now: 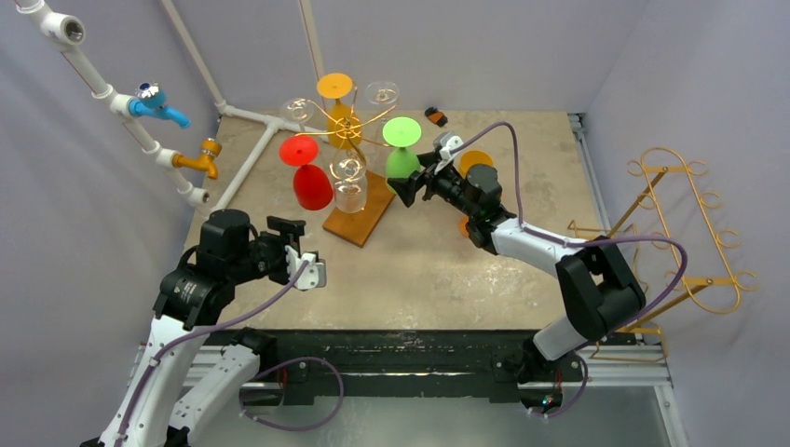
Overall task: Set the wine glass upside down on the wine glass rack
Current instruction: Adjust the wine glass in the wine rack, then move the wine rack to the center of the board.
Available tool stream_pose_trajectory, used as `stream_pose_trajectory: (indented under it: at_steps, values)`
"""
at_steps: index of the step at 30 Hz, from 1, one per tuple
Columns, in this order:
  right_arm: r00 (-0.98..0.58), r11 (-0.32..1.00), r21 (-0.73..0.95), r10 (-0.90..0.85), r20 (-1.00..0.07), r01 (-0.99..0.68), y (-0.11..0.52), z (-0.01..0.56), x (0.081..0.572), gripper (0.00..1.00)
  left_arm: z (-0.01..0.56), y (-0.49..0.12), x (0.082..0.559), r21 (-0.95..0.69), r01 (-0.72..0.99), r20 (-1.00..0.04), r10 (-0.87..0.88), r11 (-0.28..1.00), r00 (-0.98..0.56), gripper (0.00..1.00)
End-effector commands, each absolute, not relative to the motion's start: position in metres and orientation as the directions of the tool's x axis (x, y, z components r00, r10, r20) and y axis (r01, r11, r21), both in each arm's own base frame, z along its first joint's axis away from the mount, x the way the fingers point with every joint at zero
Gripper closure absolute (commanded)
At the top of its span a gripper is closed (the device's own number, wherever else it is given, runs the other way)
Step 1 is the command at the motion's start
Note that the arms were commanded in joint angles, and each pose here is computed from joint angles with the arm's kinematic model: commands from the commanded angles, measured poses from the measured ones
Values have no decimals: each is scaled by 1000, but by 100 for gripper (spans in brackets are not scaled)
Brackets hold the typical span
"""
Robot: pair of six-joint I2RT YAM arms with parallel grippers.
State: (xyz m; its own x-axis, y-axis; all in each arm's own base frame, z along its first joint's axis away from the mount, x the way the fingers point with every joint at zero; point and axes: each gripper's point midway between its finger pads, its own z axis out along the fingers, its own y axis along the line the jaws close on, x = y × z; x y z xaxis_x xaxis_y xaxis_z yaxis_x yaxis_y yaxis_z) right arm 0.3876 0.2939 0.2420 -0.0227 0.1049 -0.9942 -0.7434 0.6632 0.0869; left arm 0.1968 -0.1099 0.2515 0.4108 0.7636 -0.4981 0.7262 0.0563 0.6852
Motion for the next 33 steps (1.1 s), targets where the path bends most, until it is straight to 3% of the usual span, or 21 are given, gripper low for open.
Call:
stream_pose_trajectory:
  at_steps: [1,11,20,26,30,33]
  values:
    - [-2,686,92,131,-991,-722,292,259,396,1,264,-111,200,718,694,-483,757,55,440,29]
    - [4,729,96,134,-991,-678,277,268,390,1,263,-111,200,715,697,-487,758,60,434,27]
    - [-35,708,162,191,-981,-687,264,281,350,1,251,-109,199,695,716,-497,765,67,410,15]
    - [-82,692,177,169,-982,-700,272,271,322,1,226,-106,194,673,739,-472,781,20,409,13]
    - [-97,677,195,180,-979,-710,275,273,305,1,195,-100,189,657,752,-424,800,-51,424,20]
    - [-125,658,204,166,-978,-725,285,264,290,3,177,-97,189,660,746,-387,809,-93,443,34]
